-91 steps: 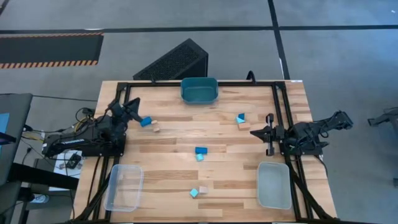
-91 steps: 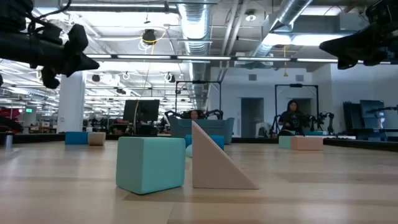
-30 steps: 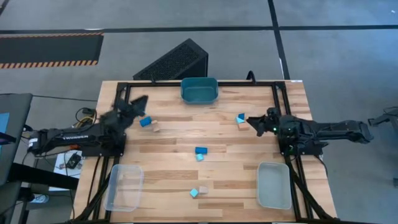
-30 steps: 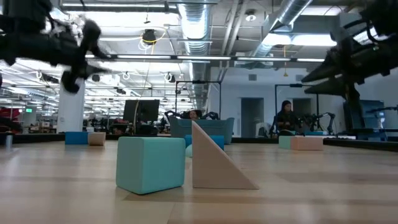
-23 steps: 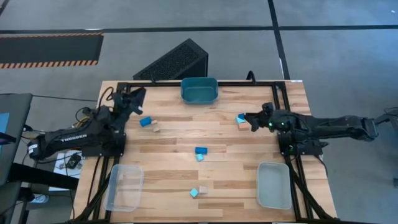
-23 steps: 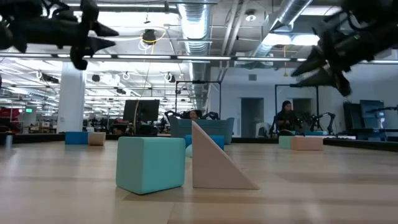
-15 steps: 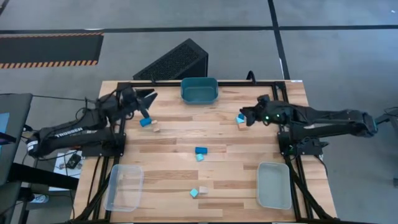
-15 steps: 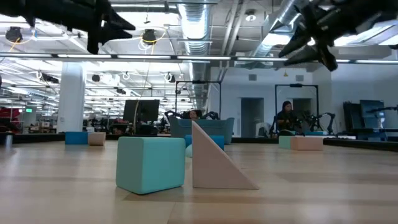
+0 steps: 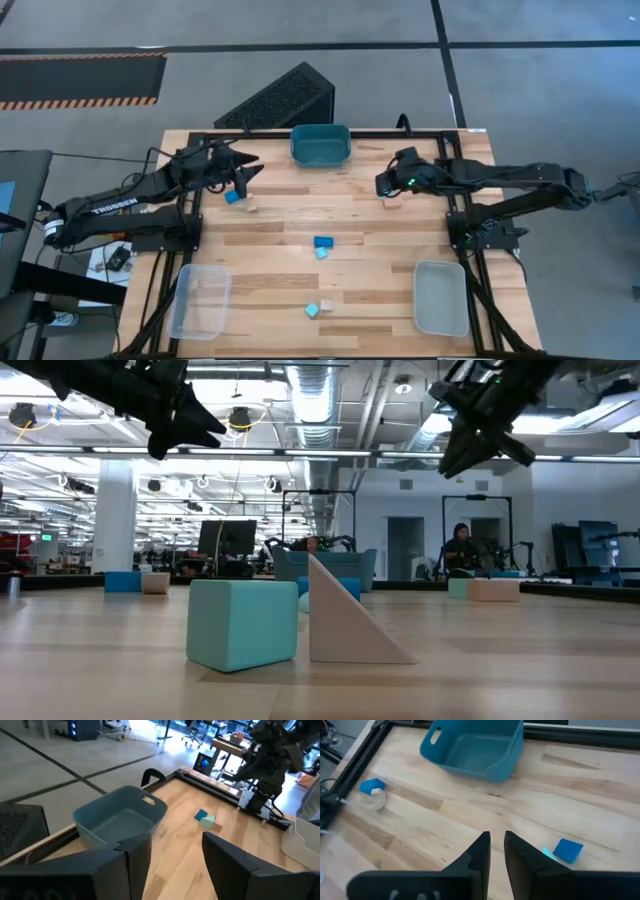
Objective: Sort & place blocks by color
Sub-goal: Put the top left blue block into the blue bin
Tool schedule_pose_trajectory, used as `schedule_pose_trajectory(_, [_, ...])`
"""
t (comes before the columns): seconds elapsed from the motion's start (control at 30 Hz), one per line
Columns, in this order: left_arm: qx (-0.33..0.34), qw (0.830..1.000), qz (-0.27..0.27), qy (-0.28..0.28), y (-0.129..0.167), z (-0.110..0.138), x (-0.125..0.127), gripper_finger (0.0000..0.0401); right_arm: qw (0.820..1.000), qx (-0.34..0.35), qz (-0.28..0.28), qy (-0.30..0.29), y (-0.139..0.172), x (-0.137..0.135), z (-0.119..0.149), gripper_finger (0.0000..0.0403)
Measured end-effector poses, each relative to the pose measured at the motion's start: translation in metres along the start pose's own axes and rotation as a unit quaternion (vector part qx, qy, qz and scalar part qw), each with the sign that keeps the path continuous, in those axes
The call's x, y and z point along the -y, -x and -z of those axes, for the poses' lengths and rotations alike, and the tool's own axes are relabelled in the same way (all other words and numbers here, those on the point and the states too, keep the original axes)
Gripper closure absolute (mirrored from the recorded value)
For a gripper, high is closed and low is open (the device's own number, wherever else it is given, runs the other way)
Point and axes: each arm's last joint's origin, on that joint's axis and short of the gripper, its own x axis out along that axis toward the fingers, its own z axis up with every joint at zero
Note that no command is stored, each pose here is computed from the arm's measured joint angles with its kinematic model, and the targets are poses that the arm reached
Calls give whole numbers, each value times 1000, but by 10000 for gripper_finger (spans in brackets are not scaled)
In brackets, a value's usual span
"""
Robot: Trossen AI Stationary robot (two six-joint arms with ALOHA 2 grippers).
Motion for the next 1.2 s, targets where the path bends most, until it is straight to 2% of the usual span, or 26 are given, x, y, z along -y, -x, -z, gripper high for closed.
schedule_pose_trajectory(0.17, [15, 999, 17, -29, 4, -14, 1, 235, 999, -7, -4, 32, 5, -22, -11, 329])
schedule_pose_trajectory(0.27, [9, 998, 26, -61, 1, -14, 0, 235, 998, -14, 10, 62, 11, -30, -20, 324])
schedule_pose_trajectory(0.37, [-7, 997, 39, -64, -6, -11, -2, 235, 996, -27, 26, 83, 17, -32, -25, 314])
schedule_pose_trajectory(0.57, [-37, 996, 74, -41, -24, -4, 5, 235, 989, -70, 85, 98, 25, -21, -13, 283])
schedule_pose_trajectory(0.67, [-46, 995, 79, -47, -28, 0, 11, 236, 987, -83, 92, 99, 27, -21, -5, 264])
schedule_pose_trajectory(0.8, [-29, 996, 62, -63, -29, -1, 17, 243, 984, -96, 96, 119, 23, -18, 8, 230])
schedule_pose_trajectory(0.93, [34, 996, 58, -53, -28, -12, 20, 245, 980, -106, 108, 133, 17, -13, 14, 188])
schedule_pose_trajectory(1.07, [115, 991, 52, -47, -29, -26, 23, 245, 977, -105, 104, 152, 14, -6, 1, 155])
schedule_pose_trajectory(1.2, [95, 995, 13, -34, -43, -19, 21, 238, 978, -109, 87, 155, 18, 3, -17, 148])
